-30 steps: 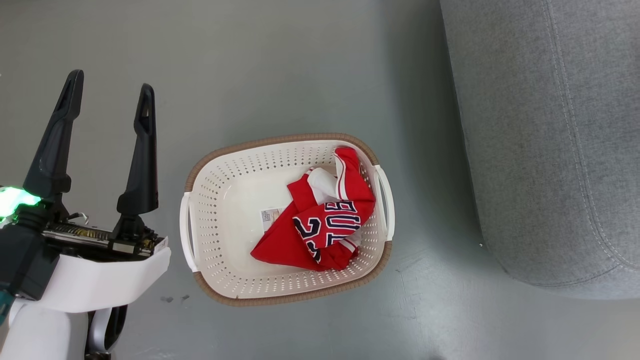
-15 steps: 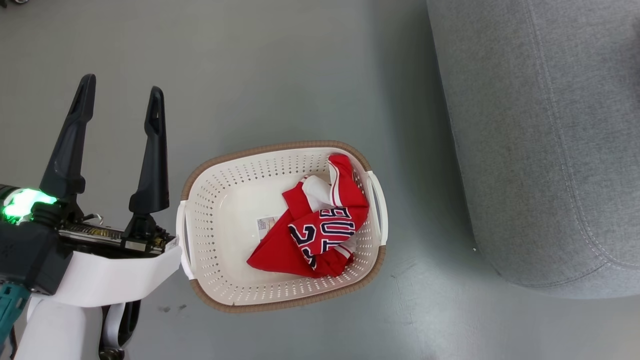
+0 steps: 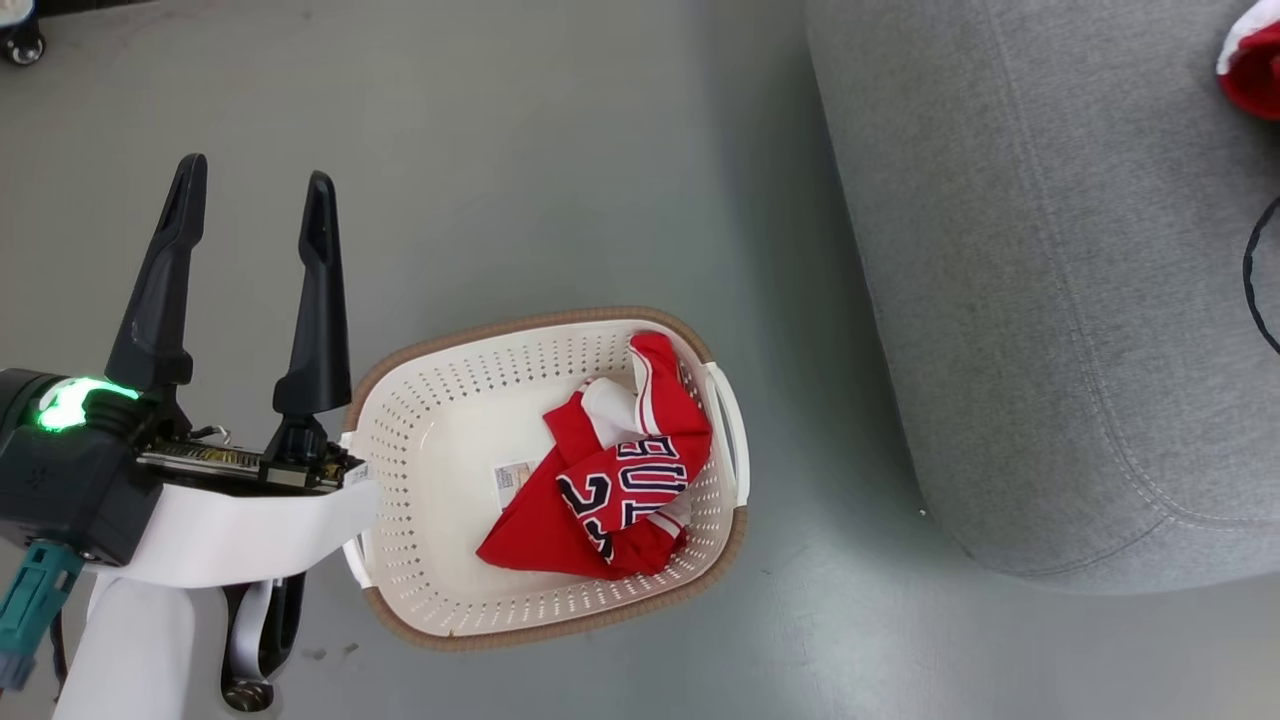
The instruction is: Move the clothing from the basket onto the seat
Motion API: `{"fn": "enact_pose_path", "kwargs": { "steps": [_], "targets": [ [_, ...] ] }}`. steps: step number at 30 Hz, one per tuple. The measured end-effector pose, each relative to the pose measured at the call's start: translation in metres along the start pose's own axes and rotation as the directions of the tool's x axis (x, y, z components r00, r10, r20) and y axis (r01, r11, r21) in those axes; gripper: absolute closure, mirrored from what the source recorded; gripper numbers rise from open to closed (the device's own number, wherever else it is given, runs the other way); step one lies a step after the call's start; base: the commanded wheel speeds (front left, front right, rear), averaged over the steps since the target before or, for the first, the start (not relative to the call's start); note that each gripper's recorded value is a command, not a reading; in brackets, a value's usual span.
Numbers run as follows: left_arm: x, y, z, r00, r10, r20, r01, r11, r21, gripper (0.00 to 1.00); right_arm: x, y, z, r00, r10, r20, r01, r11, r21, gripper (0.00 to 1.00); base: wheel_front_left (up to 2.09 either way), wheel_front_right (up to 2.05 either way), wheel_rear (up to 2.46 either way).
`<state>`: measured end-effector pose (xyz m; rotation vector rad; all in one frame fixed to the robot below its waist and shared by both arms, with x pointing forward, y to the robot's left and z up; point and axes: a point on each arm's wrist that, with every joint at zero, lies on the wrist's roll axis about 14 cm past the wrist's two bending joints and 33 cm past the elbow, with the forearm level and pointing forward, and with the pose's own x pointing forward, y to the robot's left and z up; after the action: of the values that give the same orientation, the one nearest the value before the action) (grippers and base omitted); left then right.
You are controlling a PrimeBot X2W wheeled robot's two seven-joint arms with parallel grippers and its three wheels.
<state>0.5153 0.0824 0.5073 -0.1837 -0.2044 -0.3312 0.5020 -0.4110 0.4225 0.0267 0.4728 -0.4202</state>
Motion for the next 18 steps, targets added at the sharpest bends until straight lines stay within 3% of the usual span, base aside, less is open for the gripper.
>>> {"fn": "enact_pose_path", "kwargs": {
  "steps": [4,18],
  "targets": [
    [0.002,-0.002,0.003,1.0,0.008,0.007,-0.008,1.0,-0.005,0.0,-0.008,0.0,0.01,1.0,0.019,0.023,-0.019,1.0,-0.02,0.0,0.0,0.0,0.0],
    [-0.001,0.004,0.025,0.997,0.06,0.044,-0.06,0.998,0.008,0.0,-0.052,-0.004,-0.007,0.996,0.09,-0.014,-0.091,0.995,-0.051,0.0,0.0,0.0,0.0]
  ]
}}
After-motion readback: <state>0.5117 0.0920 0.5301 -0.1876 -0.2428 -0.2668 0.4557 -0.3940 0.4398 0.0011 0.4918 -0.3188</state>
